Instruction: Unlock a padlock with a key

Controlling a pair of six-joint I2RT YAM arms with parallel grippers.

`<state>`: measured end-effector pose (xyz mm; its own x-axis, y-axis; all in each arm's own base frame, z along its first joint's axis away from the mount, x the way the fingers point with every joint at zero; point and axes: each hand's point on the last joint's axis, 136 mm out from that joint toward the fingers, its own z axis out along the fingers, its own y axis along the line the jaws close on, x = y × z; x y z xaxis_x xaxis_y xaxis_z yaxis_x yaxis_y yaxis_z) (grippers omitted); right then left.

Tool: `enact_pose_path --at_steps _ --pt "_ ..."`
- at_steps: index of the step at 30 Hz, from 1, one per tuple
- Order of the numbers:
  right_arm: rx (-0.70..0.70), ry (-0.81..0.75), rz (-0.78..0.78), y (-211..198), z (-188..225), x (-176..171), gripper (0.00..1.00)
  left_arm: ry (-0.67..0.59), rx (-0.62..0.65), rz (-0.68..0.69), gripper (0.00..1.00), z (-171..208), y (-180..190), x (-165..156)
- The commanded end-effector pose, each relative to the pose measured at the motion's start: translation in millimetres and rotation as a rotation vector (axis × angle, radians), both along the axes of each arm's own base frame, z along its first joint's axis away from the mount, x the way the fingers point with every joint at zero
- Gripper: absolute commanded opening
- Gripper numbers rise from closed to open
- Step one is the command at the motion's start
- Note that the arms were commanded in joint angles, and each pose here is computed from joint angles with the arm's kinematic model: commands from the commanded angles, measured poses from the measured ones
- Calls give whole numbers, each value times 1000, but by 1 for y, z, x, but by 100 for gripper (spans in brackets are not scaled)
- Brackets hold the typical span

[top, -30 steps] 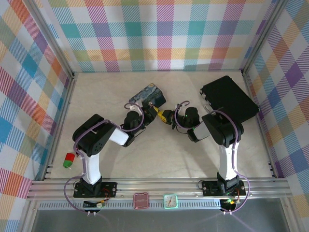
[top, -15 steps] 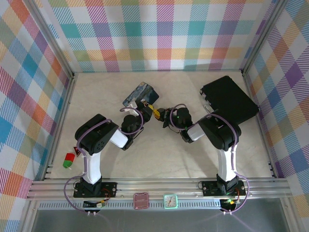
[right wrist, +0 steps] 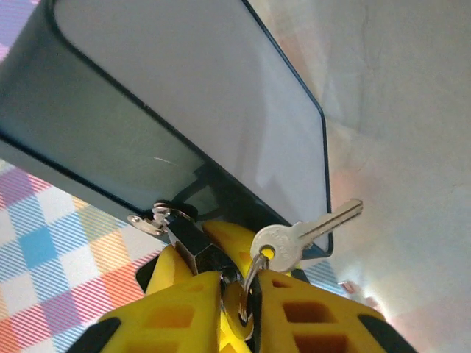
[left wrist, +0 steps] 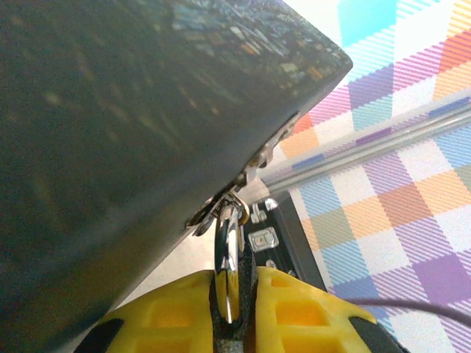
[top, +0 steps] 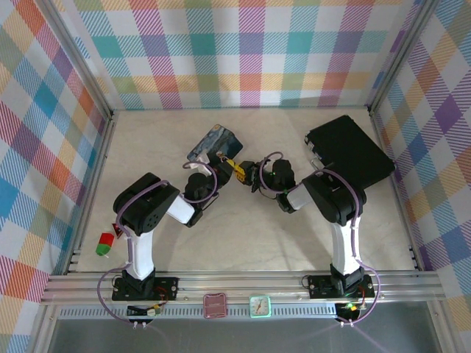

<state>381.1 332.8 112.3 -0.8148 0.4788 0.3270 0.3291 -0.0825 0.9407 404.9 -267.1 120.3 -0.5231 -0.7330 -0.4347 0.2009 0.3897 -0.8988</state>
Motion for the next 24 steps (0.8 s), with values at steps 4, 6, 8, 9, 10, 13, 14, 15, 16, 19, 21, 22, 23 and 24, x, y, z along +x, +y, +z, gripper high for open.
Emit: enact_pose_path --at_steps 4,6,8,9,10,13,14,15,16,19,21,22,23,24 --pt "-139 -446 179 10 45 -26 33 128 28 -148 0 -10 -27 -16" --pt "-214 -481 201 6 39 -30 36 136 32 -142 0 -9 -25 -15" --pt "-294 -495 223 1 30 -34 39 148 33 -138 0 -8 -24 -15" --pt "-331 -503 233 -2 27 -36 40 154 34 -138 0 -8 -24 -14" --pt "-369 -526 239 -5 25 -38 42 156 31 -140 0 -7 -24 -14" --pt "-481 -557 249 -16 19 -41 43 173 15 -150 0 -7 -27 -13" --pt "-509 -575 247 -19 21 -41 44 176 6 -153 0 -6 -27 -12" --pt "-554 -569 253 -25 17 -43 44 180 -2 -158 0 -5 -28 -12" --pt "-590 -581 253 -29 16 -43 44 182 -7 -161 0 -5 -28 -11" --pt "-689 -634 255 -38 21 -43 45 182 -12 -176 0 -1 -30 -12" --pt "-709 -694 268 -36 28 -41 43 180 -8 -186 0 2 -30 -12" --pt "-707 -718 282 -34 30 -41 42 176 -7 -191 0 4 -31 -13" --pt "-704 -738 297 -31 31 -41 41 174 -10 -194 0 5 -31 -13" --pt "-707 -749 311 -29 29 -40 41 171 -11 -197 0 7 -32 -13"
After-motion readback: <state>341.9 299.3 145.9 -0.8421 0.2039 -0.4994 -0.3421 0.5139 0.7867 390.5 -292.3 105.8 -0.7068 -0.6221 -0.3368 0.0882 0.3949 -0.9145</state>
